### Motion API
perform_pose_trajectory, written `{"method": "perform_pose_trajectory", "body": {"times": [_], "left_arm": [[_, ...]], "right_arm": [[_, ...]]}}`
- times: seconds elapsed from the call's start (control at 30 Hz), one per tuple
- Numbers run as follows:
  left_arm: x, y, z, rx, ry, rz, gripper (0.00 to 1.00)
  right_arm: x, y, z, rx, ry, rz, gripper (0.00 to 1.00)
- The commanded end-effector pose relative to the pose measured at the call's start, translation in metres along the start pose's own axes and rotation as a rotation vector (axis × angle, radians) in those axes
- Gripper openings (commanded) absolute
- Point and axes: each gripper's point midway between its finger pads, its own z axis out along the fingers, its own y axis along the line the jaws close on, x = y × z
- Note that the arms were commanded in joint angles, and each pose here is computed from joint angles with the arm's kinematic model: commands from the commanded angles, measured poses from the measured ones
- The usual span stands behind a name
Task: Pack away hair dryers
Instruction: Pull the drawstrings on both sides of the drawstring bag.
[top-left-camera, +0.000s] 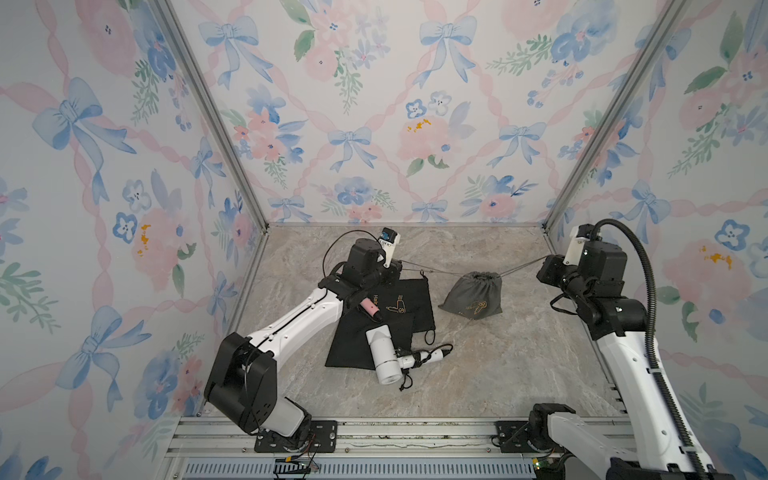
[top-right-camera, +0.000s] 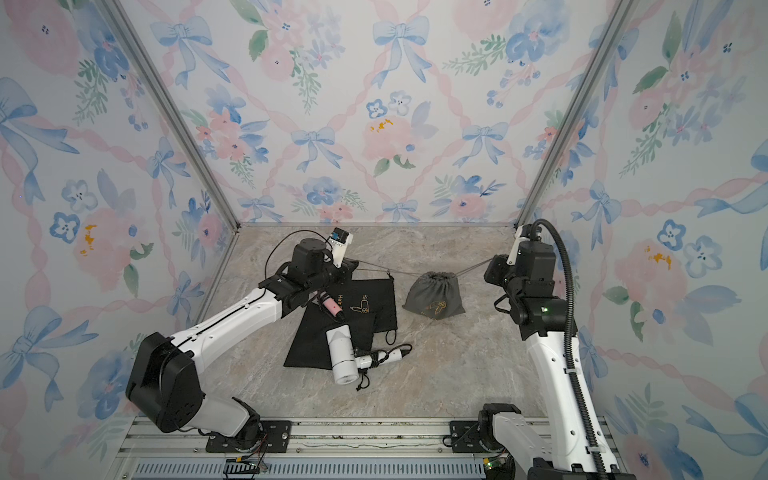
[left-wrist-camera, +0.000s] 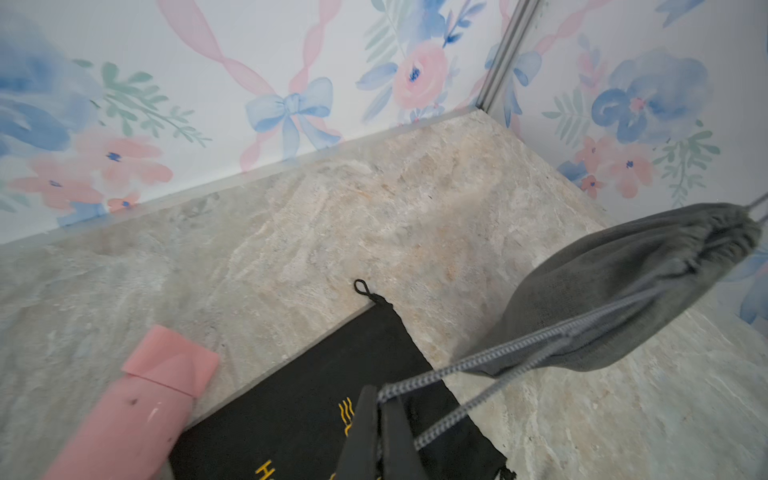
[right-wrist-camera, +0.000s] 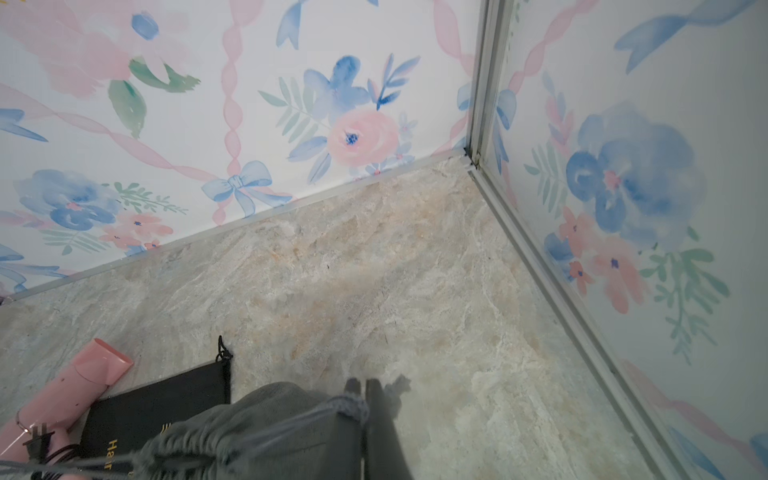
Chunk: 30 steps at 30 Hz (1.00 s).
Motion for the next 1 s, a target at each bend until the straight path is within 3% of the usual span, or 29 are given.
{"method": "perform_pose_trajectory", "body": {"times": [0.0,0.17,0.37,0.47,0.67,0.97], "left_arm": [[-0.044,0.052,-0.037,-0.129,-0.142,-0.045,0.0],[-0.092,0.066,-0.071,-0.144,-0.264,-0.051,0.0],[-0.091,0.03,-0.042,-0.048,-0.225,-0.046,0.0],[-0.096,0.025,-0.041,-0.051,-0.234,-0.023,0.0],[-0.103,0.075,-0.064,-0.161,-0.265,-0.047,0.0],[-0.089,0.164,-0.074,-0.296,-0.236,-0.163,0.0]], "right_arm": [[-0.064,-0.019,-0.031,0.082,-0.164,0.001,0.0],[-0.069,-0.021,-0.035,0.057,-0.17,0.025,0.0],[-0.045,0.021,-0.015,-0.074,-0.107,0.02,0.0],[-0.046,0.026,-0.011,-0.058,-0.088,-0.022,0.0],[-0.044,-0.012,0.001,0.084,-0.054,-0.049,0.0],[-0.044,-0.077,0.027,0.182,-0.027,0.081,0.0]]}}
